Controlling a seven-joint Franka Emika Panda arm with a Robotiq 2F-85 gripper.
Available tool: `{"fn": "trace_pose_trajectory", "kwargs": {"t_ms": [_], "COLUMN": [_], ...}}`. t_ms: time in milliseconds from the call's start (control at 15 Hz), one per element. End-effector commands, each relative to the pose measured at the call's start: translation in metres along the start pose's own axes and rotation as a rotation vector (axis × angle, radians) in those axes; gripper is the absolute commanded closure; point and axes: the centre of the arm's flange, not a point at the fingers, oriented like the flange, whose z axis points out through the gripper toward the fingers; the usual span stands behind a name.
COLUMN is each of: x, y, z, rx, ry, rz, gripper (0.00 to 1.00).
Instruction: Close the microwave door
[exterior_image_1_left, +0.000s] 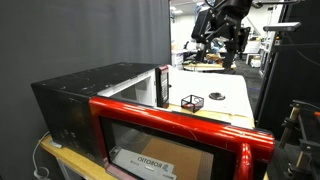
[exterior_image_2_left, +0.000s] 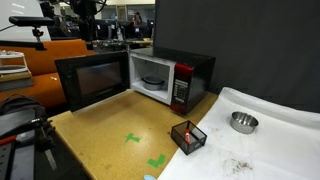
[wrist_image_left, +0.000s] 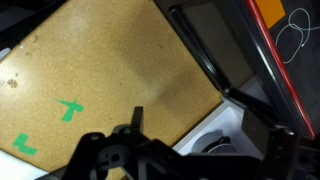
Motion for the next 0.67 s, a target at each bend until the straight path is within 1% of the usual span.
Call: {"fn": "trace_pose_trajectory", "kwargs": {"t_ms": [0, 67, 400, 467, 600], "x": [0.006, 0.000, -0.001, -0.008, -0.025], "y": [-0.021, -0.010, -0.011, -0.015, -0.022], "z": [0.001, 0.002, 0.003, 0.007, 0.021], "rx": [0.087, 0.040, 0.042, 0.071, 0.057], "ry": [-0.031, 0.000, -0.004, -0.024, -0.021], "rz": [0.141, 0.087, 0.090, 0.150, 0.249], "gripper": [0.00, 0.00, 0.00, 0.00, 0.00]}}
